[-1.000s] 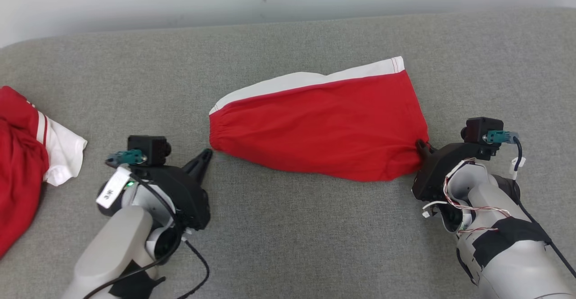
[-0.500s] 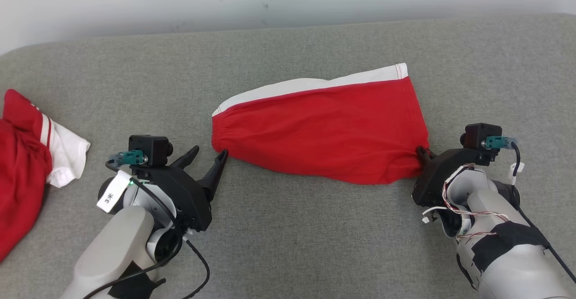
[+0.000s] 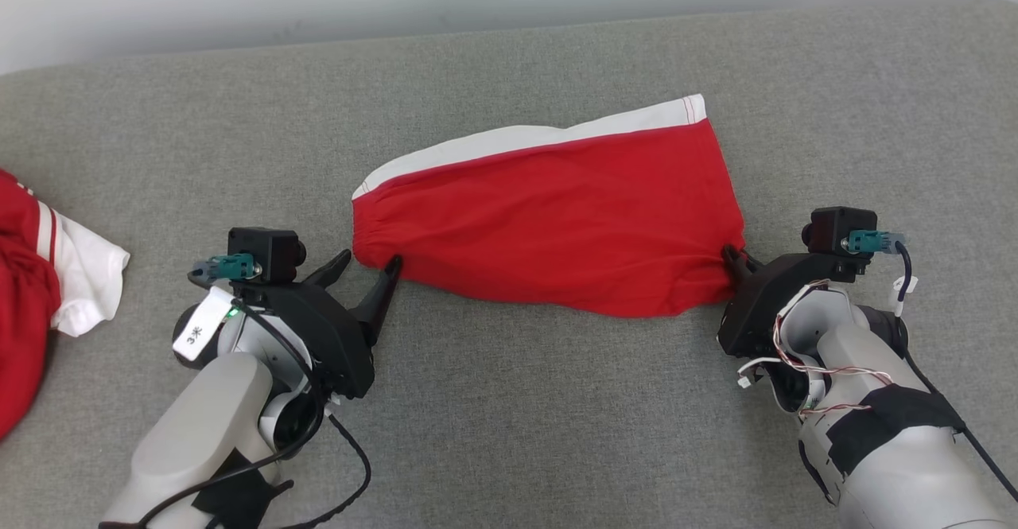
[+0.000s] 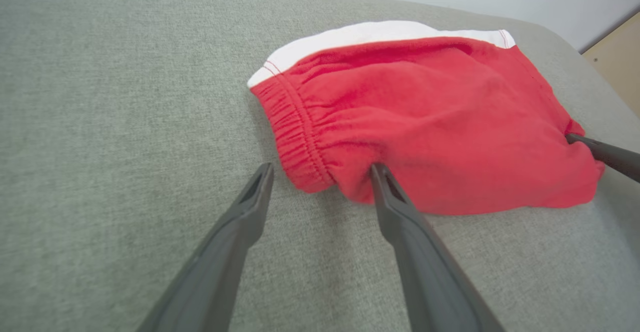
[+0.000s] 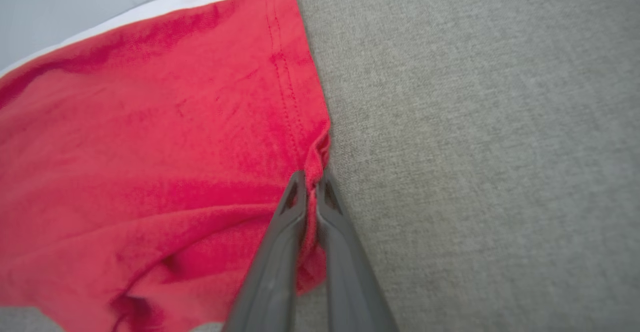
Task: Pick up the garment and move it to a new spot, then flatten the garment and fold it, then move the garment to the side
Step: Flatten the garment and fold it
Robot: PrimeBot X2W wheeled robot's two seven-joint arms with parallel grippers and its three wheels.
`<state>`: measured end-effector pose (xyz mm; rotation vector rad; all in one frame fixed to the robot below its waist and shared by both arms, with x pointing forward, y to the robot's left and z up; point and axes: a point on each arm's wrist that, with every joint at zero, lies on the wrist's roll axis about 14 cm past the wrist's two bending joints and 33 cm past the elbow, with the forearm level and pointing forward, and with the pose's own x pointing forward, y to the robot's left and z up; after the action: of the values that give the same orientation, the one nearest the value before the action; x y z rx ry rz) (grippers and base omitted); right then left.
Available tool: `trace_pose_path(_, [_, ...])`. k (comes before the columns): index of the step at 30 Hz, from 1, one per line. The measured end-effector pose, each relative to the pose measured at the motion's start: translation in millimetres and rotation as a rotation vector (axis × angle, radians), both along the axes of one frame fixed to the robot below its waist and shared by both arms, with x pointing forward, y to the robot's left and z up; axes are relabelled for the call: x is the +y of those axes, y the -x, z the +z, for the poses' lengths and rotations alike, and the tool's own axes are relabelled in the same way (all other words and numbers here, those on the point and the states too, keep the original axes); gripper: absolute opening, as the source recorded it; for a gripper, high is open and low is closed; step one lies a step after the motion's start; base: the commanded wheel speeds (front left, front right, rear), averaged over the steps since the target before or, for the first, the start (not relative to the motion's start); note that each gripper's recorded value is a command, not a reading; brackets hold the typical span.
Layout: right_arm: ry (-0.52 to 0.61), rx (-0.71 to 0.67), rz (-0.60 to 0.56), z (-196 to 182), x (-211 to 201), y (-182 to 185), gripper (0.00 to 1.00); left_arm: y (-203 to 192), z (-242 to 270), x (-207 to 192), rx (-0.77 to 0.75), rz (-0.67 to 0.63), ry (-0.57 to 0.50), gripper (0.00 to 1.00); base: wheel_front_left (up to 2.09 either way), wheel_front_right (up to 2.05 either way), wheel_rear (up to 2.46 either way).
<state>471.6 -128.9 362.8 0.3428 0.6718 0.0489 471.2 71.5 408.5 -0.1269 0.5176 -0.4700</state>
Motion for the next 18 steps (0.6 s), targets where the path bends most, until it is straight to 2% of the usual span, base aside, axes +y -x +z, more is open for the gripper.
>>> trace_pose_path(5, [-0.001,0.000,-0.004,-1.8,-0.3,-0.5,0.00,-0.4,-3.3,-2.5,0.007,-0.013,-0.010,1.00,0.00,0.00,0.00])
trace_pose_path(7, [-0.001,0.000,-0.005,-2.6,-0.4,-0.8,0.00,0.3,-5.0,-3.6,0.011,-0.017,-0.011,0.82,0.00,0.00,0.00])
trace_pose_path(8, [-0.002,0.000,-0.005,-2.9,-0.4,-0.9,0.00,0.6,-5.6,-4.1,0.012,-0.019,-0.012,0.46,0.00,0.00,0.00])
trace_pose_path(9, [-0.002,0.001,-0.006,-3.0,-0.4,-1.2,0.00,0.8,-6.1,-4.7,0.014,-0.021,-0.012,0.29,0.00,0.00,0.00])
trace_pose_path(10, [-0.003,0.001,-0.006,-3.2,-0.5,-1.3,0.00,0.8,-6.3,-5.2,0.015,-0.022,-0.010,0.00,0.00,0.00,0.00])
trace_pose_path(18, [-0.015,-0.007,-0.014,-2.4,-1.1,-3.1,0.00,0.7,-4.8,-8.2,0.009,-0.037,-0.015,0.00,0.00,0.00,0.00])
